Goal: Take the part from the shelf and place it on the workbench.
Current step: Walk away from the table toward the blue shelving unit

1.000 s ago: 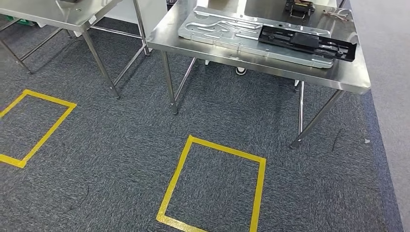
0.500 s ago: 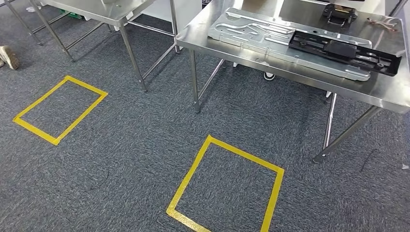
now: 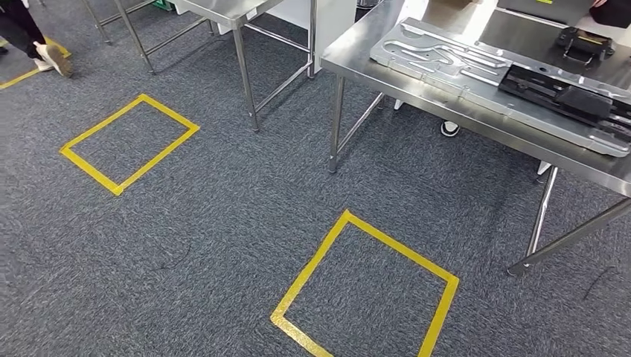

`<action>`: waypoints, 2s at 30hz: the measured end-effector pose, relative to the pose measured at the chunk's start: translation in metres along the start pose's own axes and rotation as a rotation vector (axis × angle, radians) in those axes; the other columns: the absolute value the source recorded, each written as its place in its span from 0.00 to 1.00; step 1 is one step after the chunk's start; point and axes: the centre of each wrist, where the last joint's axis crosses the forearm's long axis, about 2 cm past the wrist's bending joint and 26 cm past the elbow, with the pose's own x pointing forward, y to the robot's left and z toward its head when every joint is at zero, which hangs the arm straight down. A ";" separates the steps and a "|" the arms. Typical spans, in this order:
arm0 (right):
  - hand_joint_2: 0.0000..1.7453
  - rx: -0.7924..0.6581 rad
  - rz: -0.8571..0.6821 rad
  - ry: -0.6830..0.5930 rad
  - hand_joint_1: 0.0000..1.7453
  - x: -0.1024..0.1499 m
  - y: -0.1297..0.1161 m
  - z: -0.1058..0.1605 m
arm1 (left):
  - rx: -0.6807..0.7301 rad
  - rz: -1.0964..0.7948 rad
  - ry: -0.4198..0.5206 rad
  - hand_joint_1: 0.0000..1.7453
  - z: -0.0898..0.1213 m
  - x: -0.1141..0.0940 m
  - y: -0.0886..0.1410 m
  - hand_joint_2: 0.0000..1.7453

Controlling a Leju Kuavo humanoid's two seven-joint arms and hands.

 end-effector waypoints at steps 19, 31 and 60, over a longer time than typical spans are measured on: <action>0.00 0.022 -0.008 0.012 0.00 -0.005 0.001 0.001 | -0.031 0.020 0.008 0.00 -0.009 0.000 -0.002 0.00; 0.00 0.019 -0.027 0.031 0.00 -0.008 -0.002 0.002 | -0.061 0.006 0.040 0.00 -0.002 -0.008 -0.010 0.00; 0.00 0.026 -0.041 0.059 0.00 -0.011 -0.008 0.004 | -0.081 -0.010 0.054 0.00 0.003 -0.010 -0.010 0.00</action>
